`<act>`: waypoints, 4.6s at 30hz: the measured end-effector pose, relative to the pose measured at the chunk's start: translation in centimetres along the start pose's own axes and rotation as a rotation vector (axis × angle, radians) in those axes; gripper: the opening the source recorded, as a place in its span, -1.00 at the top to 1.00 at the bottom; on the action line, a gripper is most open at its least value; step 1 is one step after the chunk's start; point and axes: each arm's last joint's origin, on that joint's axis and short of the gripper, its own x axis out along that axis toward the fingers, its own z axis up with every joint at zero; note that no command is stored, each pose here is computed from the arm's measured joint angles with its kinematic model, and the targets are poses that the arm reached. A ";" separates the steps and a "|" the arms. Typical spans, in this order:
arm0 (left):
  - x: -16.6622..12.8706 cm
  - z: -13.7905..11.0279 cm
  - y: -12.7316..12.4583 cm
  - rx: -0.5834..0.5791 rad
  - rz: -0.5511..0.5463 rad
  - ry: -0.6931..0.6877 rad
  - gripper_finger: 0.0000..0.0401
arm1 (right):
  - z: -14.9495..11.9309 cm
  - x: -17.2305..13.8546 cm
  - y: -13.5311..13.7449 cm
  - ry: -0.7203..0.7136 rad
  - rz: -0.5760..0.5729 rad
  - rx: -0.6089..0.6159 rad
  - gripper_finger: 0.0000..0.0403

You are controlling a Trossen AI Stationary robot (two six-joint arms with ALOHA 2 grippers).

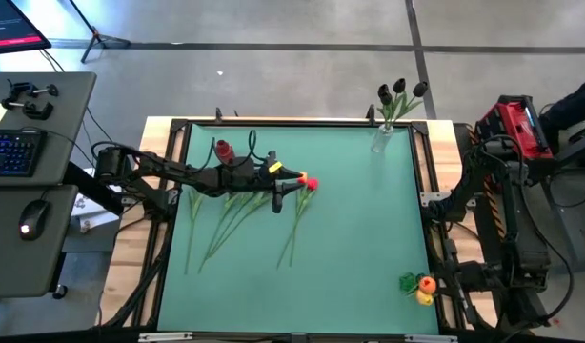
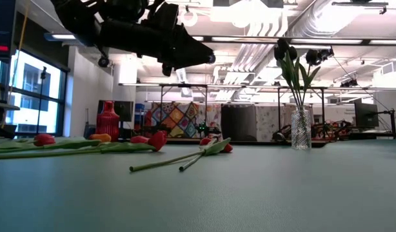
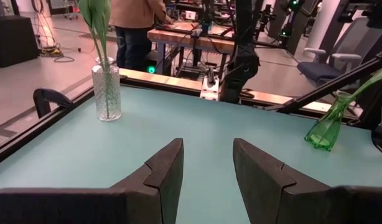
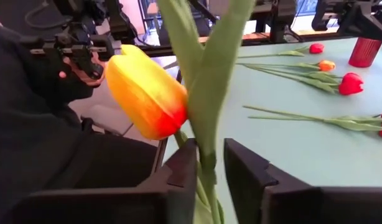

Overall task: Sort flowers into vase by color
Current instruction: Put the orange tulip into the green vase

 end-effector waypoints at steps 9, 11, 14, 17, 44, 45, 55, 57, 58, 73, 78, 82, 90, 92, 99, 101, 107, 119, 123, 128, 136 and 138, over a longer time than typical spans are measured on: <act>0.0 0.0 0.0 -0.001 0.000 0.000 0.37 | 0.5 -0.2 -0.4 -0.086 -0.025 -0.105 0.21; 0.0 0.0 0.0 -0.001 0.000 -0.001 0.37 | 1.3 -0.5 -0.5 -0.109 -0.027 -0.154 0.20; 0.0 0.1 0.0 -0.002 0.000 -0.006 0.37 | 3.3 -1.3 -0.6 -0.149 -0.025 -0.208 0.21; 0.0 0.1 0.0 -0.002 0.000 -0.007 0.37 | 6.0 -2.3 -0.8 -0.169 -0.008 -0.219 0.24; 0.0 0.1 0.0 0.011 0.000 -0.010 0.37 | 19.6 -4.4 -11.3 -0.344 -0.551 -0.227 0.28; 0.0 0.1 0.0 0.011 0.000 -0.012 0.37 | 19.4 -4.2 -11.6 -0.343 -0.575 -0.222 0.28; 0.0 0.1 0.0 0.036 0.001 -0.009 0.37 | 17.6 -1.4 -11.7 -0.201 -0.536 -0.142 0.28; 0.0 0.1 0.0 0.036 0.000 -0.005 0.37 | 17.0 -0.5 -11.4 -0.178 -0.536 -0.136 0.28; 0.0 0.0 0.0 0.036 -0.002 0.004 0.37 | 16.8 -0.1 -11.2 -0.174 -0.541 -0.136 0.28; 0.0 -0.4 -0.4 0.021 -0.022 0.046 0.37 | 17.8 -1.6 -9.7 -0.052 -0.164 0.047 0.55; 0.0 -0.5 -0.5 -0.003 -0.022 0.055 0.37 | 17.2 -2.8 -8.6 0.033 0.014 0.073 0.85; 0.0 -0.6 -0.6 -0.010 -0.026 0.062 0.37 | 15.8 -3.2 -7.3 0.138 0.140 0.091 0.96; -0.1 -0.7 -1.0 -0.010 -0.023 0.062 0.37 | 13.6 -4.0 -5.3 0.137 0.144 0.082 0.96; -0.1 -0.6 -1.0 -0.010 -0.023 0.059 0.37 | 13.6 -4.4 -5.2 0.106 0.149 0.033 0.96; 0.0 -0.5 -1.0 -0.010 -0.022 0.041 0.37 | 13.5 -5.0 -5.7 0.041 0.121 -0.157 0.97; 0.0 -0.4 -0.9 -0.010 -0.021 0.040 0.37 | 13.3 -5.0 -6.2 0.052 0.103 -0.190 0.97; 0.0 -0.4 -0.9 0.000 -0.019 0.040 0.37 | 12.8 -5.0 -7.5 0.081 0.028 -0.232 0.97; 0.0 -0.4 -0.7 -0.003 -0.013 0.038 0.37 | 15.4 -6.3 -8.8 0.067 0.080 -0.231 0.97; 0.0 -0.4 -0.7 -0.003 -0.013 0.038 0.37 | 15.4 -6.3 -8.8 0.064 0.077 -0.245 0.97; 0.0 -0.4 -0.7 -0.003 -0.013 0.039 0.37 | 14.7 -6.0 -8.5 0.066 0.060 -0.254 0.97; 0.0 -0.4 -0.7 -0.003 -0.013 0.039 0.37 | 11.9 -4.6 -7.3 0.100 0.002 -0.201 0.97; 0.0 -0.4 -0.7 -0.003 -0.013 0.039 0.37 | 11.0 -4.3 -7.2 0.127 -0.009 -0.152 0.96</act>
